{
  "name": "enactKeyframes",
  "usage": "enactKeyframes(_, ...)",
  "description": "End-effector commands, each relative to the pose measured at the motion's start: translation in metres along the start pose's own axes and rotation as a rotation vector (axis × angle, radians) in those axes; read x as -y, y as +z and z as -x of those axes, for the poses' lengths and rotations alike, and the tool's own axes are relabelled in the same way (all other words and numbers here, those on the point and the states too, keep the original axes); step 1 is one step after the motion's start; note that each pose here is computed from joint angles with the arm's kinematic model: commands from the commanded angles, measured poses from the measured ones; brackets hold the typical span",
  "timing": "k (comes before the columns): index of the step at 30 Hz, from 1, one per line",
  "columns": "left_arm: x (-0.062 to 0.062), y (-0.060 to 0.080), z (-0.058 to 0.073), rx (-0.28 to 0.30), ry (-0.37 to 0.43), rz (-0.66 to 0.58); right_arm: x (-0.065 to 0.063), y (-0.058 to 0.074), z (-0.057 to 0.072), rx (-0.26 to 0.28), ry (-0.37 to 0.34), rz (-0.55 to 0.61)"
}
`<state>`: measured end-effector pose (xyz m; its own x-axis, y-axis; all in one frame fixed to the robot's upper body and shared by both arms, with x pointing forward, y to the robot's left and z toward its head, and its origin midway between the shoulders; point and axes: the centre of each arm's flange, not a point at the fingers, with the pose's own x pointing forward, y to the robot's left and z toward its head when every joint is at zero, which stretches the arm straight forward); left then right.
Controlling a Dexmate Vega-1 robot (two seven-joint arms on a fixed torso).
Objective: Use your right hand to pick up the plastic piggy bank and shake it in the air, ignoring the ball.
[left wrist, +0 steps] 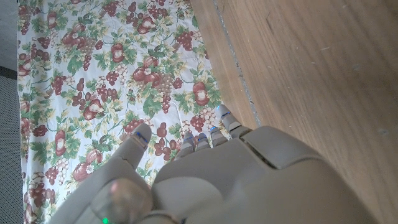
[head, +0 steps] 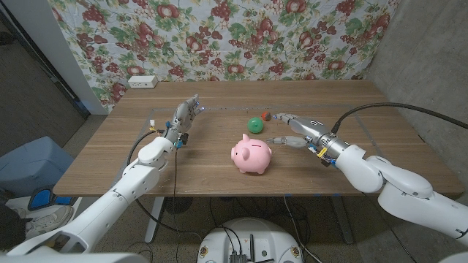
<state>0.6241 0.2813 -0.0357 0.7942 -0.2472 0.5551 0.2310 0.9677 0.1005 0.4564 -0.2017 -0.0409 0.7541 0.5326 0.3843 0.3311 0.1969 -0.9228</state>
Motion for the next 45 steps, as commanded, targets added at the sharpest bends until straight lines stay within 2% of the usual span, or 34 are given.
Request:
enactKeyframes(1,-0.001,-0.001,0.003,-0.005,-0.006,-0.004,-0.006,0.010,0.002,-0.070,0.036,0.018)
enactKeyframes(15,-0.002,-0.003,0.004,-0.007,-0.018,-0.001,-0.009,0.022,0.001,-0.094,0.116,0.054)
enactKeyframes(32,-0.005,-0.006,0.005,-0.011,-0.036,0.003,-0.011,0.031,-0.005,-0.081,0.196,0.018)
enactKeyframes(45,-0.009,-0.010,0.006,-0.033,-0.052,0.004,-0.019,0.039,-0.014,-0.076,0.240,0.001)
